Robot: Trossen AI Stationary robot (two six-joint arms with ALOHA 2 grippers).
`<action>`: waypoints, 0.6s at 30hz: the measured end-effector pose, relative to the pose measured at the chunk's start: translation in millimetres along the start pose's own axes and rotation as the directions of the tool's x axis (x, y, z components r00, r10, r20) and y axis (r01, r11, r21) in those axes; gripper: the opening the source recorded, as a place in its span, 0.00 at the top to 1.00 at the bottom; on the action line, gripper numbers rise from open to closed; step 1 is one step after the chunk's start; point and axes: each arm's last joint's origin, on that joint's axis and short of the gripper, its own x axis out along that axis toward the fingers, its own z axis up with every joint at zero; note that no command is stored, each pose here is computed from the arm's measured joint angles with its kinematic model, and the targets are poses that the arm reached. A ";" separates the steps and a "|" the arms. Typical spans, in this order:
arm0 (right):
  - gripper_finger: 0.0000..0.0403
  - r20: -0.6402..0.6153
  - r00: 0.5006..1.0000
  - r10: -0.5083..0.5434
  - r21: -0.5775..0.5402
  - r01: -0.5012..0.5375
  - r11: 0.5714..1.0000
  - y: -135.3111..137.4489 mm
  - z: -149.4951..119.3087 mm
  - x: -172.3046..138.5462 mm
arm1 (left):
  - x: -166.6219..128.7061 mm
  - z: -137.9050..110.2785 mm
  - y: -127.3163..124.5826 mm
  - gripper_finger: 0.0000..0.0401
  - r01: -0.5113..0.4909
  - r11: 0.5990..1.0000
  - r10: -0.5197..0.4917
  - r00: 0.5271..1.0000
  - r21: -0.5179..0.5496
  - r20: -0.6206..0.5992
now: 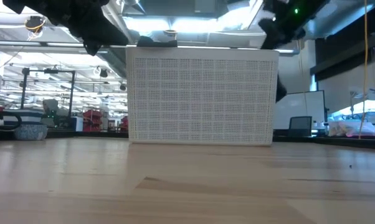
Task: Sort clothes
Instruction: Put the black hoodie into the white laundry bin
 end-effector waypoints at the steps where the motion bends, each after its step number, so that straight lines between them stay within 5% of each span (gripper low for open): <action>1: 0.95 0.014 1.000 0.001 0.001 -0.001 1.000 -1.4 5.2 -2.4 | 0.0 -0.1 0.0 0.96 0.000 1.000 0.000 1.000 0.000 -0.001; 8: 0.96 0.158 0.987 0.020 0.078 -0.033 0.996 -14.0 46.9 -23.7 | 0.0 -0.1 0.0 0.96 0.000 1.000 0.000 1.000 0.000 -0.001; 15: 0.98 0.418 0.894 0.160 0.167 -0.249 0.954 -12.0 80.4 -31.8 | 0.0 0.0 0.0 0.96 0.000 1.000 0.000 1.000 0.000 0.000; 18: 0.97 0.420 0.882 0.212 0.142 -0.295 0.945 -0.7 82.4 -20.0 | 0.0 0.1 0.0 0.96 0.000 1.000 0.000 1.000 0.000 0.001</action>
